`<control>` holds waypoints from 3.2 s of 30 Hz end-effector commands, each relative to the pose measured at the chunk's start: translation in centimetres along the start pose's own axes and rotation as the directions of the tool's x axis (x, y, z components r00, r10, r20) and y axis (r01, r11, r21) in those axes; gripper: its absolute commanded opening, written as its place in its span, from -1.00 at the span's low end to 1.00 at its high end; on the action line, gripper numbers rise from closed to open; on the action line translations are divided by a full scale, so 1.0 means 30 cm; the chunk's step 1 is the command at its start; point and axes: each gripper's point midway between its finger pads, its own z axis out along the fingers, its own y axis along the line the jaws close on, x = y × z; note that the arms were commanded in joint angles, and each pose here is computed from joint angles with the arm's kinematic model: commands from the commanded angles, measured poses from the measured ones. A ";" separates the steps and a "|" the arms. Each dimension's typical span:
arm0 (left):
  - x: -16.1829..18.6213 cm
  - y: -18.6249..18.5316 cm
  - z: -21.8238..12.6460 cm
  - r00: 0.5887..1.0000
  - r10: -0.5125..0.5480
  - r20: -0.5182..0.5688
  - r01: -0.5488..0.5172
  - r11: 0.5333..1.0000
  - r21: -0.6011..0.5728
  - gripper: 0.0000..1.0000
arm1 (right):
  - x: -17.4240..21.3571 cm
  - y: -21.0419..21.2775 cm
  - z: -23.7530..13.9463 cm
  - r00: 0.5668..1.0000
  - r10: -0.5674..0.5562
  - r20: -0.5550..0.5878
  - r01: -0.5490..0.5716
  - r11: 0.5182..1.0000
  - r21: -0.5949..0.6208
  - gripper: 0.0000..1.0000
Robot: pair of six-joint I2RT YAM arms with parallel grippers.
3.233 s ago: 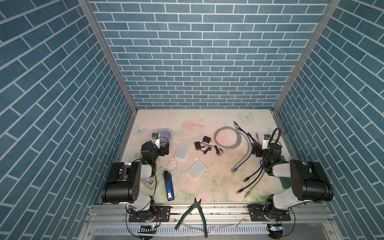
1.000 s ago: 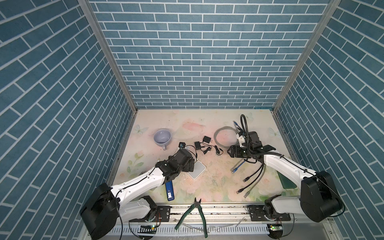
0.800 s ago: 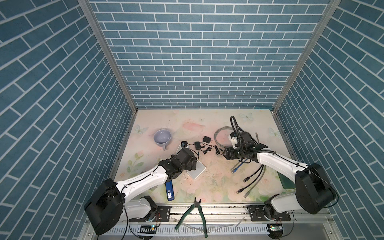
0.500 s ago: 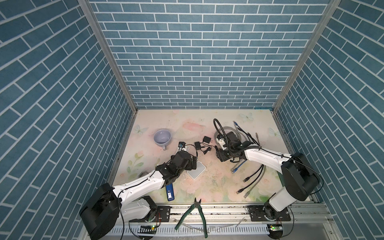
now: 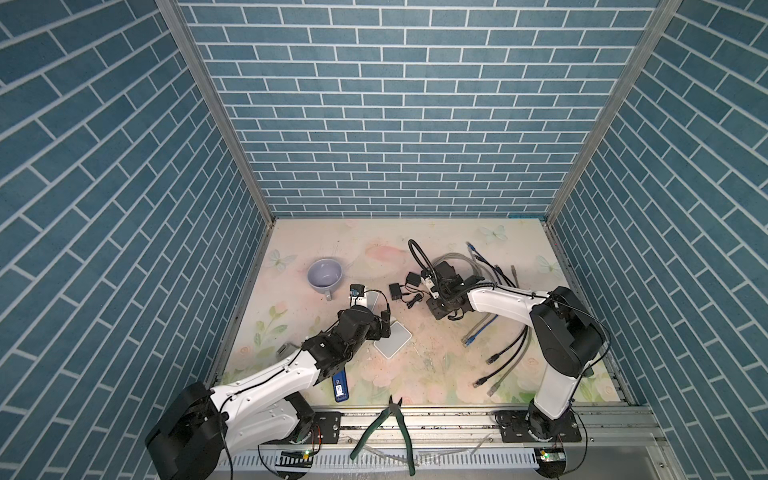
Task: Insert the plug into the switch port
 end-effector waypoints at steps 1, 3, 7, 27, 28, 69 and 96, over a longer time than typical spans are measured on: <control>0.000 0.005 -0.004 1.000 0.005 0.014 -0.005 1.000 -0.005 0.99 | -0.023 -0.015 0.003 1.000 -0.009 -0.009 0.009 0.999 0.043 -0.27; 0.001 0.005 -0.002 1.000 0.005 0.013 -0.005 1.000 -0.005 0.99 | -0.021 -0.014 0.008 1.000 -0.009 -0.014 0.010 0.999 0.040 -0.27; 0.001 0.004 0.001 1.000 0.006 0.013 -0.006 1.000 -0.005 0.99 | -0.012 0.005 0.018 0.999 -0.015 -0.033 0.015 1.000 0.011 -0.27; 0.004 0.009 0.004 1.000 0.006 0.009 -0.006 1.000 -0.015 0.99 | -0.035 0.041 0.002 0.998 0.038 -0.055 -0.041 0.998 -0.039 -1.00; 0.004 0.009 0.005 1.000 0.008 0.009 -0.007 1.000 -0.018 0.99 | -0.049 0.048 -0.010 0.997 0.055 -0.049 -0.057 0.997 -0.053 -1.00; -0.173 -0.253 0.208 0.983 -0.180 -0.036 0.183 0.979 0.088 0.73 | -0.227 0.210 -0.263 0.927 0.335 0.168 -0.228 0.860 -0.457 -1.00; -0.234 -0.302 0.320 0.985 -0.163 -0.052 0.168 0.979 0.114 -0.39 | -0.263 0.239 -0.320 0.921 0.313 0.231 -0.158 0.843 -0.514 -1.00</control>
